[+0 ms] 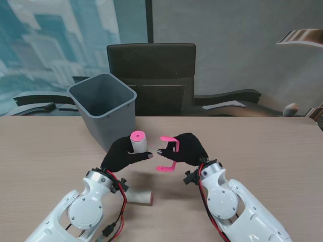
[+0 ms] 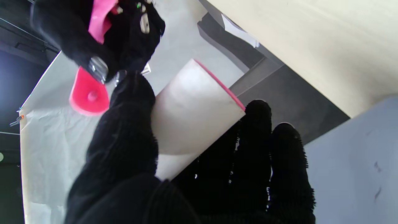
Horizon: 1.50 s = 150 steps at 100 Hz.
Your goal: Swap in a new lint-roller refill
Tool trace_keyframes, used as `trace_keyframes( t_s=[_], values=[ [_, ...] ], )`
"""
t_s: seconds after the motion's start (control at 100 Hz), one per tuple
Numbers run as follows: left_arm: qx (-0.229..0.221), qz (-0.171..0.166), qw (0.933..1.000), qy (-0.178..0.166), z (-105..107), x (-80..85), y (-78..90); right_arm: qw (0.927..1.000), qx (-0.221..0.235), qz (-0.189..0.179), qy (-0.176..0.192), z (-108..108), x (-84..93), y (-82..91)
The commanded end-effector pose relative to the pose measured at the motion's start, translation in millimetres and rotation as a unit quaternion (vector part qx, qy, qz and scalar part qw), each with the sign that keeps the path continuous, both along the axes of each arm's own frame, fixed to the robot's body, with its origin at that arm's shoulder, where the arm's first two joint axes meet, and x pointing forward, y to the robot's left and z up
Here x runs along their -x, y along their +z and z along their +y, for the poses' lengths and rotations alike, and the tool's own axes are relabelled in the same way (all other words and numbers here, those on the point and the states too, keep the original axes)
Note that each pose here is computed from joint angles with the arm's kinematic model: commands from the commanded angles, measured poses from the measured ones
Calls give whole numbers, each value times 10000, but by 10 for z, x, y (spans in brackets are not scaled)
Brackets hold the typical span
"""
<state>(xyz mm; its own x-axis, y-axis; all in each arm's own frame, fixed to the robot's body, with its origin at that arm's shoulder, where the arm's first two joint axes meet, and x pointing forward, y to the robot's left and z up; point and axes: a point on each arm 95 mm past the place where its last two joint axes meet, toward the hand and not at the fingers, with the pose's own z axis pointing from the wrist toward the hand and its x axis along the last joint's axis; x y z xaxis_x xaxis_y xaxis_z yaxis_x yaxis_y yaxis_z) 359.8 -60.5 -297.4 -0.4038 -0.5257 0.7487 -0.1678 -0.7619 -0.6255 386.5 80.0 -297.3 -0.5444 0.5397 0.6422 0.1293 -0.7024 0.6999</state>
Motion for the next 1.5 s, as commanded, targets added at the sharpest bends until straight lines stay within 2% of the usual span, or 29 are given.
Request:
trace_keyframes(
  t_s=[0.0,0.19,0.37,0.47,0.54,0.79,0.96,1.06,1.15,1.22,1.37,1.49],
  values=[
    [-16,-134,9998,-114,23,31,120,10000,-12,48,-26,-62,21,-25],
    [-118,-644,9976,-238,169,24,475,9997,57,152,-183,-169,-11,-70],
    [-257,-1094,9934,-227,361,-149,891,9993,96,331,-156,-179,-36,-131],
    [-495,-1318,9899,-169,487,-339,1127,9990,91,412,-129,-171,-53,-150],
    [-688,-1360,9882,-162,569,-496,1257,9989,96,439,-110,-167,-60,-157],
    [-1280,-1082,9858,-48,797,-1093,1574,9985,142,520,-85,-179,-59,-170],
    [-1755,-787,9812,-152,913,-1449,1626,9982,185,574,-72,-186,-75,-181],
    [-2151,-734,9737,-151,985,-1584,1598,9981,198,580,-68,-188,-75,-186],
    [-2336,-704,9698,-71,1039,-1665,1552,9979,203,612,-61,-183,-81,-198],
    [-2428,-698,9676,-1,1072,-1697,1518,9977,209,639,-56,-180,-88,-205],
    [-2409,-596,9687,107,1106,-1703,1457,9976,218,661,-46,-177,-92,-209],
    [-2180,-663,9737,80,1102,-1559,1472,9975,229,662,-46,-178,-91,-210]
  ],
)
